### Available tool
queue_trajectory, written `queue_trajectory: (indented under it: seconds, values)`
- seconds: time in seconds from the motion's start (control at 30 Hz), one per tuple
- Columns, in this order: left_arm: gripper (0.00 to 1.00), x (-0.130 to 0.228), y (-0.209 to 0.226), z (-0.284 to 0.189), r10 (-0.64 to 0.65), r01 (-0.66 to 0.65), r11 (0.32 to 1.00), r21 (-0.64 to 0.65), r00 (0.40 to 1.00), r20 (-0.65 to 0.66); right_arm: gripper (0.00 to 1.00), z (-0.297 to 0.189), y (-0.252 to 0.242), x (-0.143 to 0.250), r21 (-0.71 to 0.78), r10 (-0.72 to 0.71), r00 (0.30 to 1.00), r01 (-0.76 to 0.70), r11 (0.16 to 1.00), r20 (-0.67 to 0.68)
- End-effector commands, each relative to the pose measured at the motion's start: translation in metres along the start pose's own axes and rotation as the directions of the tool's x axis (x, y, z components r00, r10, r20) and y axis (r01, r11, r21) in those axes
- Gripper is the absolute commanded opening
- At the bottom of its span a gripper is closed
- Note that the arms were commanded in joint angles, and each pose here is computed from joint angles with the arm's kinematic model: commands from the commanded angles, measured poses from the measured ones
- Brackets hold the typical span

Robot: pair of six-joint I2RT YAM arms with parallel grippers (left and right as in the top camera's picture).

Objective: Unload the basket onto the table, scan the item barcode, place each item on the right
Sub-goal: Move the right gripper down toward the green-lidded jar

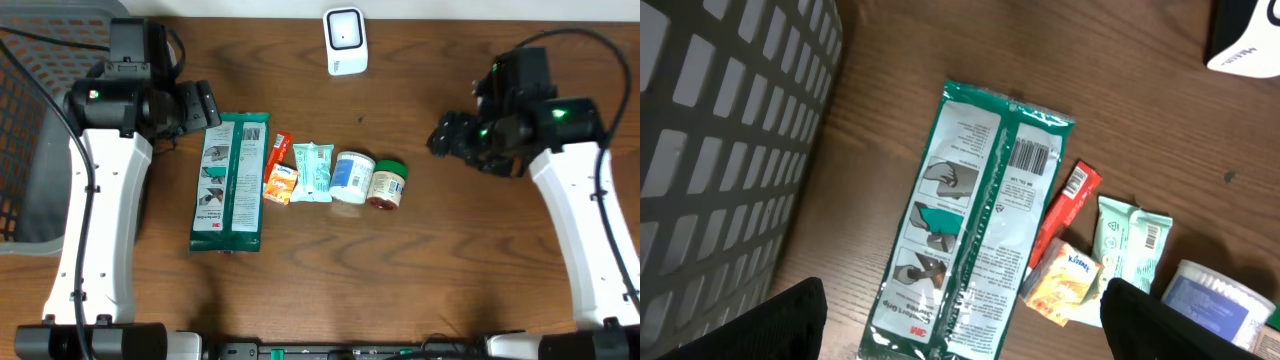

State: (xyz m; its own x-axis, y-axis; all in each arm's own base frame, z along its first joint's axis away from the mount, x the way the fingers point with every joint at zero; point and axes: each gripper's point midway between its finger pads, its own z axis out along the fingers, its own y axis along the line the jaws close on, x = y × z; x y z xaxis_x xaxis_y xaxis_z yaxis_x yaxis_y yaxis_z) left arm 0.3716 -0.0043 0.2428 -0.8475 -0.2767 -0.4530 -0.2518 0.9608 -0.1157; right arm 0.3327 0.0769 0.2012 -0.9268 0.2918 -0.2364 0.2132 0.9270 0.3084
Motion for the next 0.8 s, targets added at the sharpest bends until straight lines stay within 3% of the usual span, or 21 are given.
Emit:
queue_trajectory:
  seconds: [0.0,0.4,0.77]
  values:
    - [0.87,0.001,0.0,0.003,0.003,-0.003,1.0,0.002,1.0,-0.012,0.8,0.028,-0.001,0.013,-0.023,0.039,0.998,-0.04,0.999,-0.043]
    - [0.87,0.001,0.0,0.003,0.003,-0.003,1.0,0.002,1.0,-0.012,0.8,0.105,0.002,0.023,-0.13,0.058,0.998,-0.057,0.99,0.003]
    - [0.87,0.001,0.0,0.003,0.003,-0.003,1.0,0.002,1.0,-0.012,0.79,0.145,0.008,0.02,-0.117,0.091,0.995,-0.095,0.988,-0.04]
